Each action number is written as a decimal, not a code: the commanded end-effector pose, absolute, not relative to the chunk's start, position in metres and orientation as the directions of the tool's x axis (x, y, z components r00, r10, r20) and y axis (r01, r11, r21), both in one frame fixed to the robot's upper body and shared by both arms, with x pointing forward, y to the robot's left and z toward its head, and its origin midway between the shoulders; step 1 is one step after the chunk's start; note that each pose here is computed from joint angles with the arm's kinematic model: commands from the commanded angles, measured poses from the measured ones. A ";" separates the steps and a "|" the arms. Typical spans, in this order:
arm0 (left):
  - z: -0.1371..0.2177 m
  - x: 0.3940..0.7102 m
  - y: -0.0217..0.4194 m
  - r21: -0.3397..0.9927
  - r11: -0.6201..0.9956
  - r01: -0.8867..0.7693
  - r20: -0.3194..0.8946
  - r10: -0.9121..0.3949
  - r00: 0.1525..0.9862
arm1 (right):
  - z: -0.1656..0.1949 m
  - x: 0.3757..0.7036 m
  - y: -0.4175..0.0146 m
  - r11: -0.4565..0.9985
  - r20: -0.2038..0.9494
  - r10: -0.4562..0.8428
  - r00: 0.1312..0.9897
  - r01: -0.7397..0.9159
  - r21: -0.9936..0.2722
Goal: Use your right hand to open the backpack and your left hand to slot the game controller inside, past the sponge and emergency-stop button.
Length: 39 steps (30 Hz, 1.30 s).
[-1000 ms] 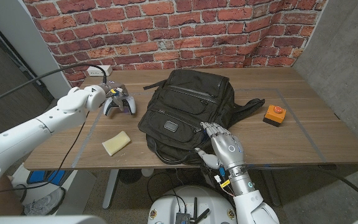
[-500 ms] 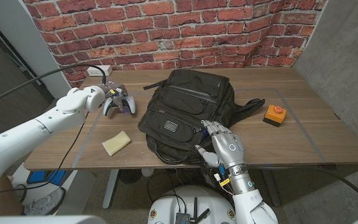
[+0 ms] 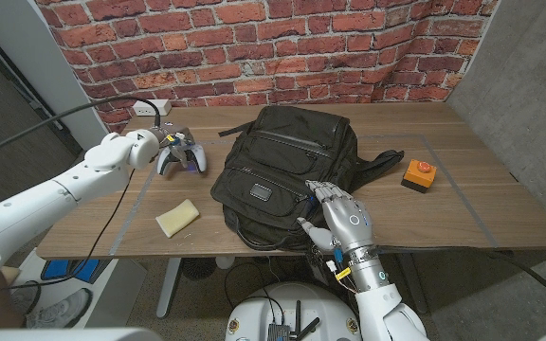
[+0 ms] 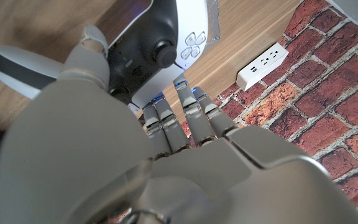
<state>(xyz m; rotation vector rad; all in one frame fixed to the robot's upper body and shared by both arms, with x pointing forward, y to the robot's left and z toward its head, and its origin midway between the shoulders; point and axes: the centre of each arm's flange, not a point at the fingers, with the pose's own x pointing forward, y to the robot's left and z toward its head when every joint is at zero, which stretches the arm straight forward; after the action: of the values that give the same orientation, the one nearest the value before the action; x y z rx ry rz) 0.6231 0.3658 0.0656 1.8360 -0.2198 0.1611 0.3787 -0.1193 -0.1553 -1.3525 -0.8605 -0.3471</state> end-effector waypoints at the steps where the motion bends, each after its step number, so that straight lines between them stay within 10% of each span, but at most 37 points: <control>1: 0.073 0.615 0.371 0.939 -0.253 -0.232 0.226 -0.054 0.973 | -0.131 0.375 -0.133 0.195 0.698 0.279 0.660 0.672 -0.714; 39: 0.079 0.614 0.351 0.940 -0.244 -0.237 0.235 -0.036 0.971 | -0.107 0.375 -0.164 0.205 0.690 0.260 0.675 0.660 -0.723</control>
<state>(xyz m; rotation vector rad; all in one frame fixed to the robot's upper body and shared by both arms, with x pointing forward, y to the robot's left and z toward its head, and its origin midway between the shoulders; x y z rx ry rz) 0.6115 0.3472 0.0746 1.8157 -0.2044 0.1889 0.3780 -0.1691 -0.1079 -1.3921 -0.8678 -0.3060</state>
